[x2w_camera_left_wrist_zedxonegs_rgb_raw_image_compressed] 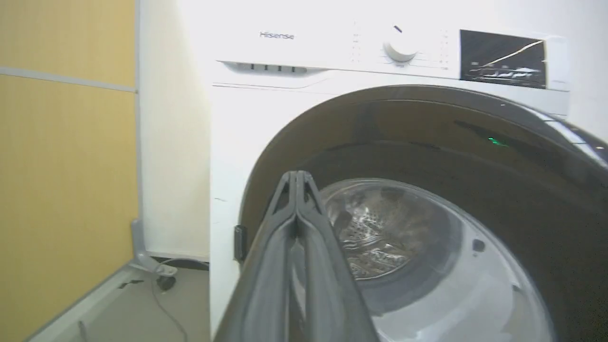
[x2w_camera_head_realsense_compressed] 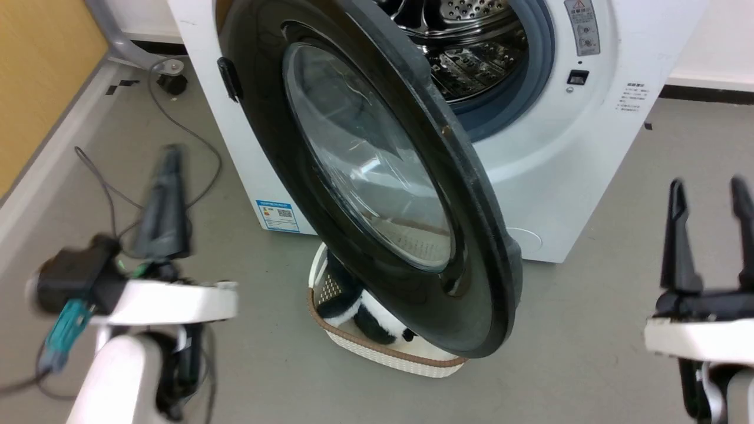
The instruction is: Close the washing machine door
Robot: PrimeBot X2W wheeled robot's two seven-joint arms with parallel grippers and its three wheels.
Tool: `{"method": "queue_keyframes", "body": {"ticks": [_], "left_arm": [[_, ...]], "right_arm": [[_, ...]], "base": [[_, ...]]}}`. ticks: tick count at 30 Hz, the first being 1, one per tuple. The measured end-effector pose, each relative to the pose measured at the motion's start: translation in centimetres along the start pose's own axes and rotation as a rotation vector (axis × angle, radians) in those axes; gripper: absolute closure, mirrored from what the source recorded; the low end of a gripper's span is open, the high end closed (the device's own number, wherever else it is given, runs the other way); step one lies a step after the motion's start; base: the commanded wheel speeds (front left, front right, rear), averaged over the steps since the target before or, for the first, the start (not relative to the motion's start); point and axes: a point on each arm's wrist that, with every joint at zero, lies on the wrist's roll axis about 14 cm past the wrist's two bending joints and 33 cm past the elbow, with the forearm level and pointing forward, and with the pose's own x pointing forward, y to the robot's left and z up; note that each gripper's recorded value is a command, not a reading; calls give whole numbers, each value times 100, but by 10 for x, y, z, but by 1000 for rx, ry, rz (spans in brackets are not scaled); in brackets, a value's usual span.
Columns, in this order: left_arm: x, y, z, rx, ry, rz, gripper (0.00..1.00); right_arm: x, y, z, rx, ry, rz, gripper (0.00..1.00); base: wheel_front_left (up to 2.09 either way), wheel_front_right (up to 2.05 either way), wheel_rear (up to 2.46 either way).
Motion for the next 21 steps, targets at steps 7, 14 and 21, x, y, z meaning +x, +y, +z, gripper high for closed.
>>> {"method": "queue_keyframes", "body": {"ticks": [7,14,21], "left_arm": [[-31,47,11,297,-9,193,100],[-66,67,-9,342,90,284,0],[-94,78,-22,319,162,337,0]], "right_arm": [[23,17,52,3,-175,48,0],[34,63,96,94,-323,177,0],[28,118,123,178,-396,341,100]], "base": [[0,0,0],[0,0,0],[0,0,0]]}}
